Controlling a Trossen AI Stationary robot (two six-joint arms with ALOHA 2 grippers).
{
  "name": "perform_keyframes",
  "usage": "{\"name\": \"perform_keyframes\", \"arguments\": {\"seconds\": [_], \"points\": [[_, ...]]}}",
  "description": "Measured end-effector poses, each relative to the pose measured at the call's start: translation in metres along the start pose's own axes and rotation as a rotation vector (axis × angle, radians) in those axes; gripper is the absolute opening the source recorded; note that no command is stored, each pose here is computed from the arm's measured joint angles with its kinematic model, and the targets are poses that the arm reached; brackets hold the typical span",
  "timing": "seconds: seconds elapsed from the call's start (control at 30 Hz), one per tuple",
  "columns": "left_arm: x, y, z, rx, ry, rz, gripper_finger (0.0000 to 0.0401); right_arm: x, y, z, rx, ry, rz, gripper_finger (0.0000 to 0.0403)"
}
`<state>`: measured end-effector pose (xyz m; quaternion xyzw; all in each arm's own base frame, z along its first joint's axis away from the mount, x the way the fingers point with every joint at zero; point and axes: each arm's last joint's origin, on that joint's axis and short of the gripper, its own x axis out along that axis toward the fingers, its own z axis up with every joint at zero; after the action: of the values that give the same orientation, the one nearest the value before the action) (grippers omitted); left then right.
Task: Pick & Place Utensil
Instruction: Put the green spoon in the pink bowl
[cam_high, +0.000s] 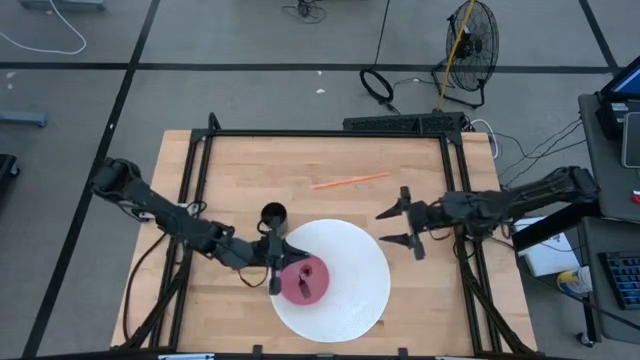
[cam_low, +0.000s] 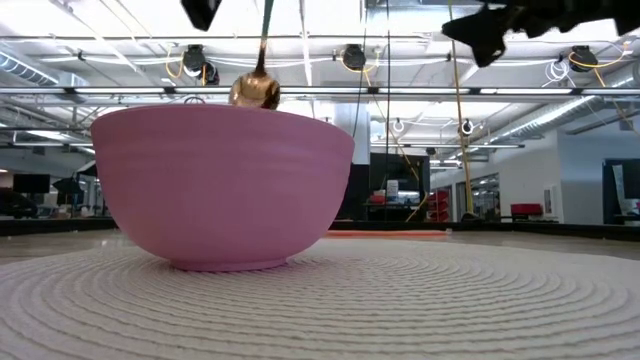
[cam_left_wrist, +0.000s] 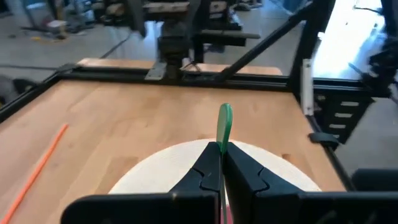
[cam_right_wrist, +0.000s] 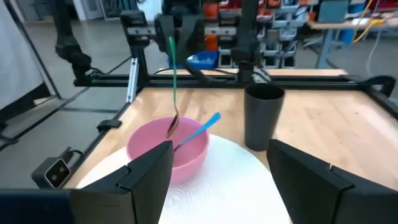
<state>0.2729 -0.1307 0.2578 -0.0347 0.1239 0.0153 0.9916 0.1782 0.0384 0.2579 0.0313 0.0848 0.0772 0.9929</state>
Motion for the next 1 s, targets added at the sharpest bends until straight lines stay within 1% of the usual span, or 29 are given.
{"name": "perform_keyframes", "arguments": {"seconds": [0.1,0.17,0.3,0.37,0.53,0.8,1.0], "points": [[-0.003,0.000,-0.014,-0.052,-0.045,0.026,0.0004,-0.014,0.000,-0.004,-0.008,-0.049,-0.009,0.0254],[-0.006,0.002,-0.022,-0.095,-0.091,0.015,0.0005,-0.022,0.000,-0.007,-0.007,-0.074,-0.023,0.0254],[-0.011,0.011,-0.042,-0.177,-0.146,0.029,0.0004,-0.033,-0.001,-0.010,-0.004,-0.117,-0.021,0.0254],[-0.013,0.014,-0.048,-0.214,-0.161,0.034,0.0004,-0.036,-0.002,-0.011,-0.003,-0.132,-0.019,0.0254],[-0.011,0.014,-0.057,-0.268,-0.140,0.032,0.0005,-0.039,-0.002,-0.013,-0.008,-0.122,-0.019,0.0254],[0.006,0.011,-0.080,-0.295,-0.083,0.032,0.0007,-0.038,-0.002,-0.015,-0.014,-0.105,-0.022,0.0254],[0.012,0.010,-0.090,-0.324,-0.057,0.041,0.0007,-0.038,-0.002,-0.015,-0.010,-0.105,-0.022,0.0254]]}}
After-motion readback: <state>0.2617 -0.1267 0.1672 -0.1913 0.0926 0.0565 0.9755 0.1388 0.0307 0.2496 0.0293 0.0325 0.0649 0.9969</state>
